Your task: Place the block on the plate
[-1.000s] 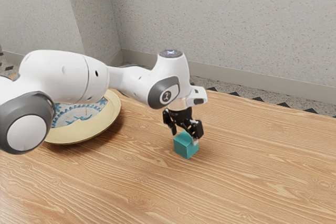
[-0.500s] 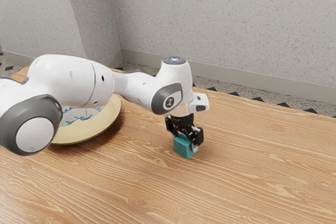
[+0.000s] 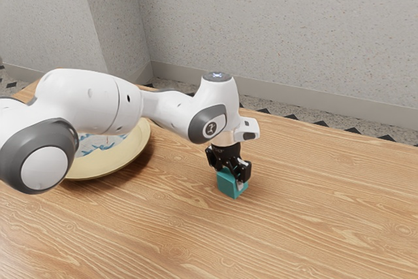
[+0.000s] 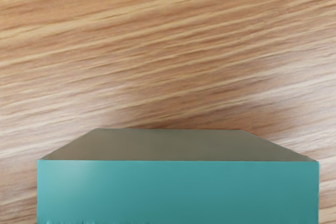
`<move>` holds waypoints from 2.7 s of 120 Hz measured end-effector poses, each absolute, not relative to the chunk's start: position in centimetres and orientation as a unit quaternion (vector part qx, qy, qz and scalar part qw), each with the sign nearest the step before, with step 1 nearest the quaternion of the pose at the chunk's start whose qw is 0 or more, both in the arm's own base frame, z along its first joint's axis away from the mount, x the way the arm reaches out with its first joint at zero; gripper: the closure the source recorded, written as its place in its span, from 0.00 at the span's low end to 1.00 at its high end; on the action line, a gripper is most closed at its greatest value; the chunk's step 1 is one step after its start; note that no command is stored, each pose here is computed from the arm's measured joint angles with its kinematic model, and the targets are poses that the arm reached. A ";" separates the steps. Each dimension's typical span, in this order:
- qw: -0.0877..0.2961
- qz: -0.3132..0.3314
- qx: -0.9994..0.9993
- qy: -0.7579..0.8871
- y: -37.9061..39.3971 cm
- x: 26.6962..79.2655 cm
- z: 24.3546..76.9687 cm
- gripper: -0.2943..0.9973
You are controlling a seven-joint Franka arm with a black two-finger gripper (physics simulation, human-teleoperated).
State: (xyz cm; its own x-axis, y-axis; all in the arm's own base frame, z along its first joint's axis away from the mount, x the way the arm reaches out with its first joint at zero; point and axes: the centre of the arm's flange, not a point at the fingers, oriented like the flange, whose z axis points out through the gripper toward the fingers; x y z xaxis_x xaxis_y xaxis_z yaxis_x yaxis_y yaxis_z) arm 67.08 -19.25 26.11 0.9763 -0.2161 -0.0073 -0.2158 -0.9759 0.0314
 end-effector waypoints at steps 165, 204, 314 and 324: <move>-0.017 0.021 0.999 0.040 9.2 67.7 38.0 0.46; -0.021 0.020 0.999 0.045 16.0 65.9 39.3 0.46; -0.022 -0.031 0.998 0.048 25.7 63.1 32.1 0.34; -0.023 -0.031 0.998 0.046 25.7 63.1 32.3 0.30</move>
State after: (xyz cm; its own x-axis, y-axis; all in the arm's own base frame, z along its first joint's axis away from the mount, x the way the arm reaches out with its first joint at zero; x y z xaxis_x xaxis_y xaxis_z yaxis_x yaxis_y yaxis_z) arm 63.13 25.65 32.28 0.9939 0.0937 -0.0588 0.0908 -0.9946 -0.0495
